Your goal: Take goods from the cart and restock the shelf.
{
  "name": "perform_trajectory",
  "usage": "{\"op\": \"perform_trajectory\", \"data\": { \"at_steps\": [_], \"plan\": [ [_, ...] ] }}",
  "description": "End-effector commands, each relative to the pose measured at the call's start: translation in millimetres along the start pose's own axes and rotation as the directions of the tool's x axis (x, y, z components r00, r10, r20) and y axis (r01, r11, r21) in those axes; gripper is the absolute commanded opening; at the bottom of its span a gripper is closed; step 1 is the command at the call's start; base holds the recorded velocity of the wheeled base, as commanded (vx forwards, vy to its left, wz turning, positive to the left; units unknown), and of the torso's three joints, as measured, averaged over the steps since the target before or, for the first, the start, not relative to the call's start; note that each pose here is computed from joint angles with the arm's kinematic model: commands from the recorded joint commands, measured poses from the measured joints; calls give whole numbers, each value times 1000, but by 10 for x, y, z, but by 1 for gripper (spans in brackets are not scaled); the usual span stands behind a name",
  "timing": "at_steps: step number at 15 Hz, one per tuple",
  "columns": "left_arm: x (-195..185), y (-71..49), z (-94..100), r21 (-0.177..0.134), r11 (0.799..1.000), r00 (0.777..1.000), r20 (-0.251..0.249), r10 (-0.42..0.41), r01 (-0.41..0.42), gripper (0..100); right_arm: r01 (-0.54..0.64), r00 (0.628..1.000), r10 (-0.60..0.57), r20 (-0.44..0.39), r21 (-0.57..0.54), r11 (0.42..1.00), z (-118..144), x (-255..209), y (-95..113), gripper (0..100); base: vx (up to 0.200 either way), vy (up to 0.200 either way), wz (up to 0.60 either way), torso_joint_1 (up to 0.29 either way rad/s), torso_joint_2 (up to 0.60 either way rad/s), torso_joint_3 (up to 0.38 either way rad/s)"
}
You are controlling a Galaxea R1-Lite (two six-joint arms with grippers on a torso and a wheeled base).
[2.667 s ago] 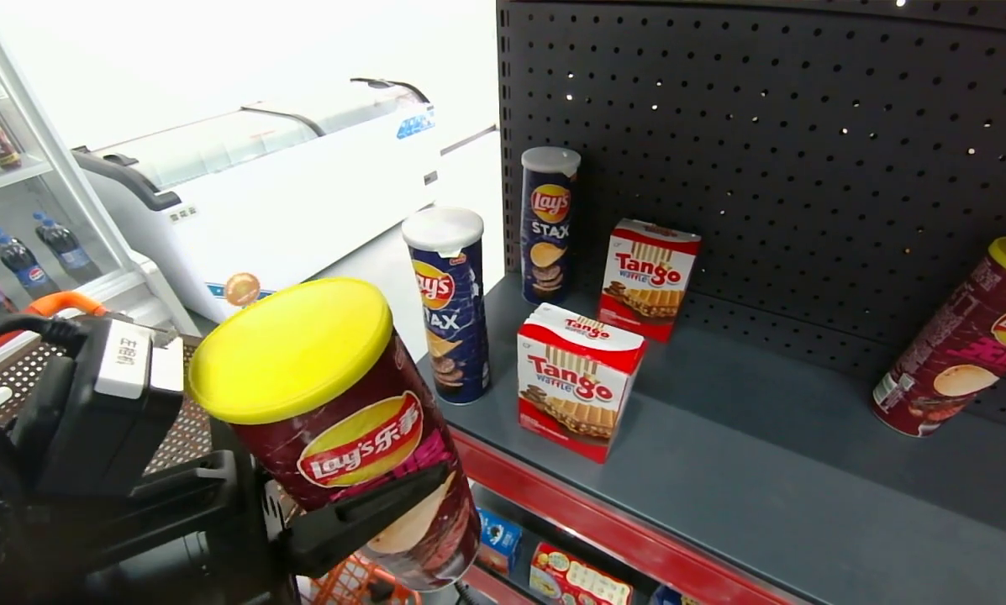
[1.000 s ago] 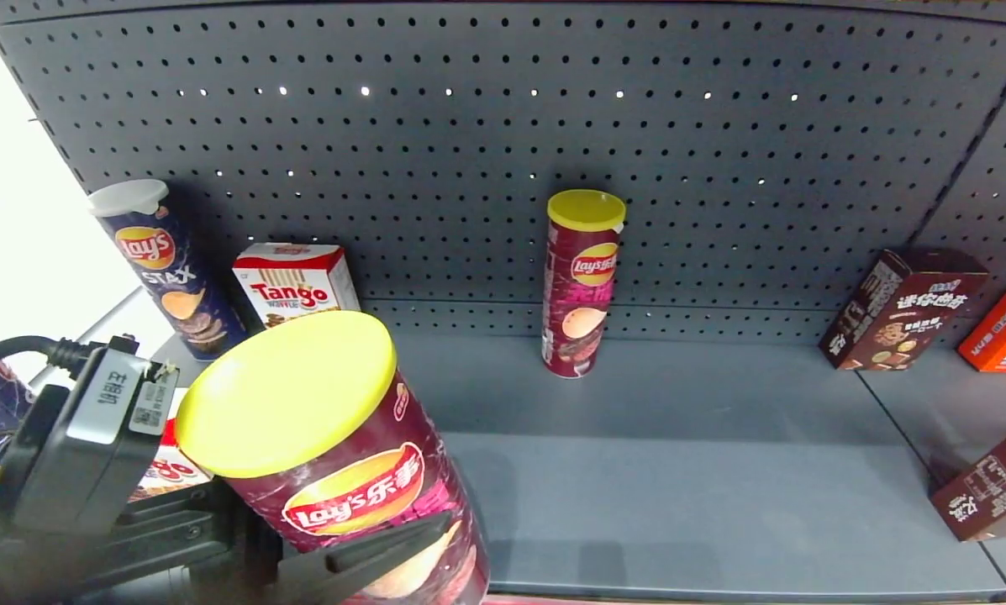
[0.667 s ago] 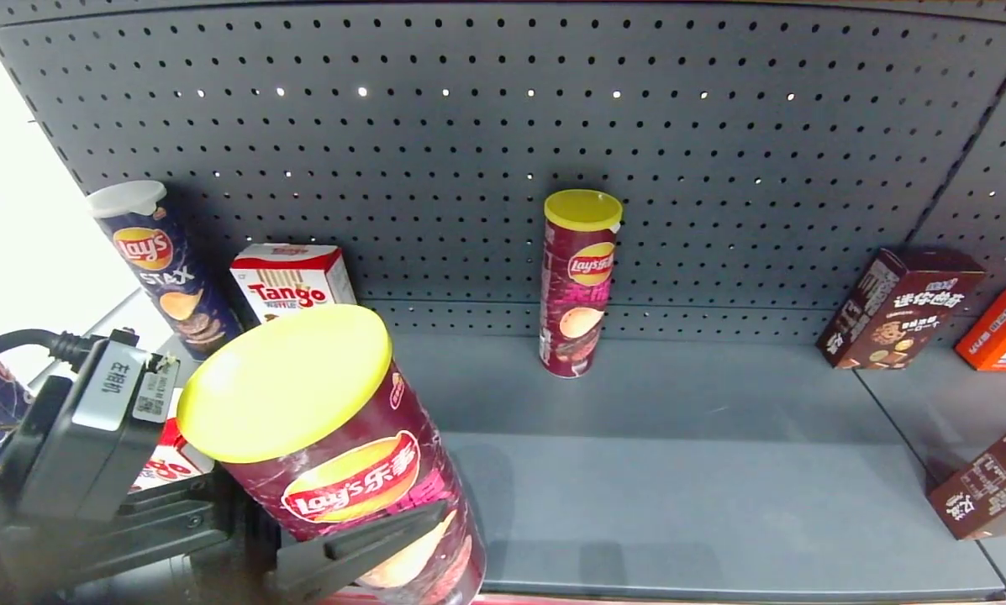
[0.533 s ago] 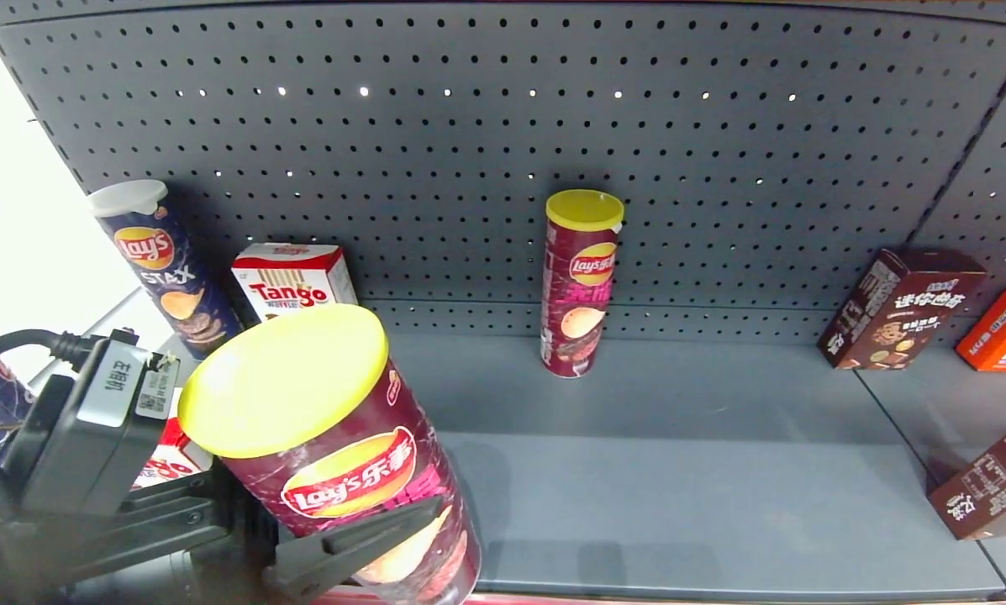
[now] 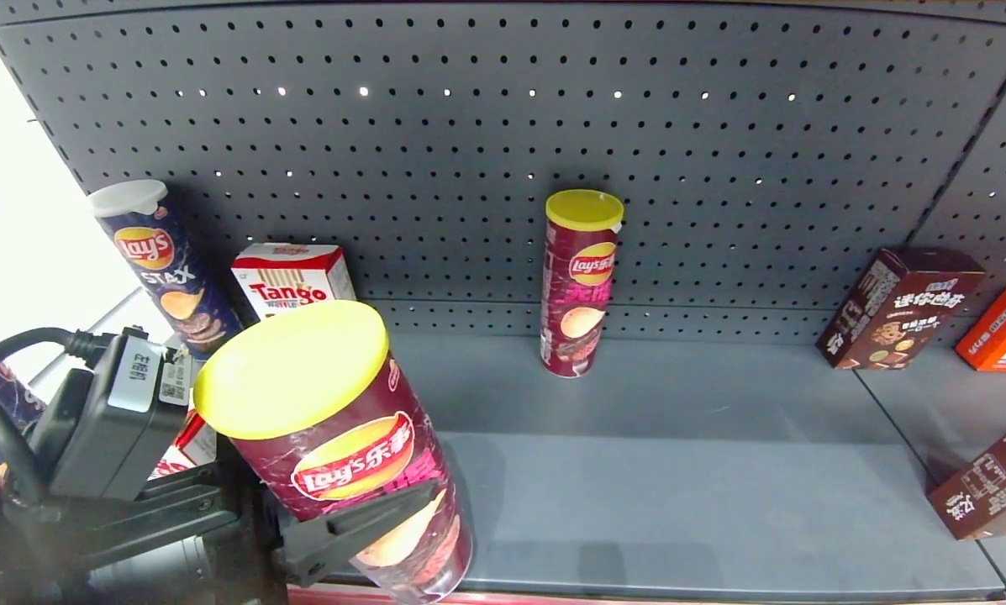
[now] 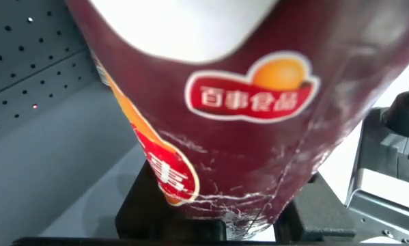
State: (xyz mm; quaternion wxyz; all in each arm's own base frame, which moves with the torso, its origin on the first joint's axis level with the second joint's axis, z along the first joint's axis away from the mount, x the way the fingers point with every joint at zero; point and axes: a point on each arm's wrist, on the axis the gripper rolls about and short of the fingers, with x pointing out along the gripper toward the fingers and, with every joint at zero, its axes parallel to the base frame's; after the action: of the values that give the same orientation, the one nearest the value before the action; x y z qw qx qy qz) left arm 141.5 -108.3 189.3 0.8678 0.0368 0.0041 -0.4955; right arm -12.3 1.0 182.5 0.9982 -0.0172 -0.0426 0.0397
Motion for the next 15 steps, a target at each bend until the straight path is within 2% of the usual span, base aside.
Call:
{"op": "perform_trajectory", "data": {
  "at_steps": [1,3,6,8,9,12,13,15],
  "plan": [
    [6,-2,-14,-3,1000,1000,-6,-3,3,0,-120,987,119,-106,-3,993,424,602,-9,100,0,0,0,0,0,0],
    [12,3,6,-2,1000,1000,1,-3,3,0,-160,984,156,-87,-31,987,511,876,16,100,0,0,0,0,0,0],
    [6,3,2,-2,1000,1000,0,0,0,0,-221,973,212,-89,-98,970,568,1537,115,100,0,0,0,0,0,0],
    [4,8,2,-2,1000,1000,0,3,-3,0,-312,950,308,-59,-94,945,597,1817,238,100,0,0,0,0,0,0],
    [1,6,-6,-3,1000,1000,-2,2,-2,0,-391,920,388,-49,-90,916,625,1942,313,100,0,0,0,0,0,0],
    [7,8,-13,-8,1000,1000,-6,0,0,0,-496,868,491,-75,-76,865,619,2233,460,100,0,0,0,0,0,0],
    [6,7,-16,-8,1000,1000,-6,0,0,0,-551,834,547,-71,-69,831,635,2290,498,100,0,0,0,0,0,0],
    [27,9,-34,-13,1000,1000,-16,-6,5,0,-697,717,696,-43,-65,714,697,2428,531,100,0,0,0,0,0,0]
  ]
}}
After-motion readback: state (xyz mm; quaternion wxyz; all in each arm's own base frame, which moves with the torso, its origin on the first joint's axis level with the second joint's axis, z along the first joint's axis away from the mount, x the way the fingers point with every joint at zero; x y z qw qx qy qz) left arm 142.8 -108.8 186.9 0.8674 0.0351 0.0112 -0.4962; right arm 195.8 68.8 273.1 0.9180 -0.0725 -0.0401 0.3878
